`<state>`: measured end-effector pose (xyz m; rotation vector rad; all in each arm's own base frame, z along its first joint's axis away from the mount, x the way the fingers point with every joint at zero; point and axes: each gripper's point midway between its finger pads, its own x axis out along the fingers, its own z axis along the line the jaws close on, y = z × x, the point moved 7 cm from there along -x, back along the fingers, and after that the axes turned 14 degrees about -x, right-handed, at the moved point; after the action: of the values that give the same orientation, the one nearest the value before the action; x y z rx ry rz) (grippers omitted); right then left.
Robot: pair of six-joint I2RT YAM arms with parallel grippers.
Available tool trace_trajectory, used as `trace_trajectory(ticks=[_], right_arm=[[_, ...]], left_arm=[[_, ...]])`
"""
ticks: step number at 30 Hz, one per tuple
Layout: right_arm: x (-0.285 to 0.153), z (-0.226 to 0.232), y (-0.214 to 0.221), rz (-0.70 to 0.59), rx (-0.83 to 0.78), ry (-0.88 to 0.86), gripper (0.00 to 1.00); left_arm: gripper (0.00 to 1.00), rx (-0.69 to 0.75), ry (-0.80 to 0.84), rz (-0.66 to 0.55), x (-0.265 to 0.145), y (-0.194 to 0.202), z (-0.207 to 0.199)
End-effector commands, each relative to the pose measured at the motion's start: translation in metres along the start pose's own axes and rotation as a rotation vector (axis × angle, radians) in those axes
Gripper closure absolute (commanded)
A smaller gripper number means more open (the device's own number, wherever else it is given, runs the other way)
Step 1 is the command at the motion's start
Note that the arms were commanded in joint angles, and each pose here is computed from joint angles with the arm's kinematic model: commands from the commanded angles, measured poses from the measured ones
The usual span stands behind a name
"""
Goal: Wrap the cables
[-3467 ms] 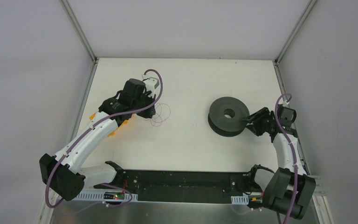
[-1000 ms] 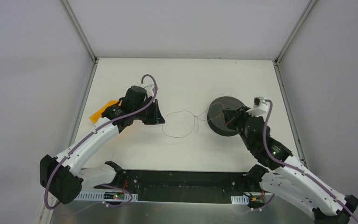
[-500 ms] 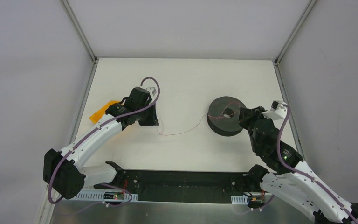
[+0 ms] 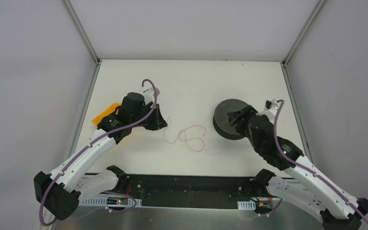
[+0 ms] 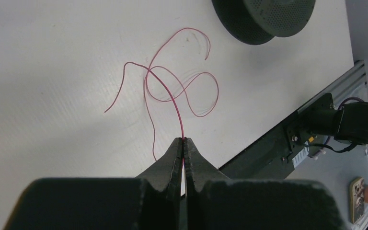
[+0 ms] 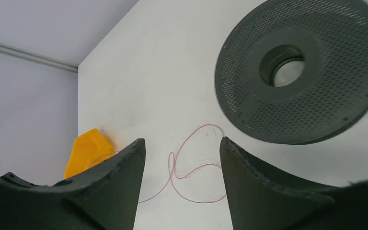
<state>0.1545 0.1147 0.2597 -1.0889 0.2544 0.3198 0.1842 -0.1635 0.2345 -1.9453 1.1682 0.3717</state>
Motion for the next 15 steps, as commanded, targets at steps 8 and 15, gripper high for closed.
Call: trace_trajectory(ticks=[8,15], right_arm=[[0.067,0.141,0.015,0.367,0.3,-0.223,0.38],[0.095,0.17,0.043,0.538,0.435,-0.216,0.38]], left_arm=[[1.0,0.133,0.144,-0.042,0.002,0.003,-0.006],[1.0,0.137,0.174,-0.034,0.006,0.005,-0.008]])
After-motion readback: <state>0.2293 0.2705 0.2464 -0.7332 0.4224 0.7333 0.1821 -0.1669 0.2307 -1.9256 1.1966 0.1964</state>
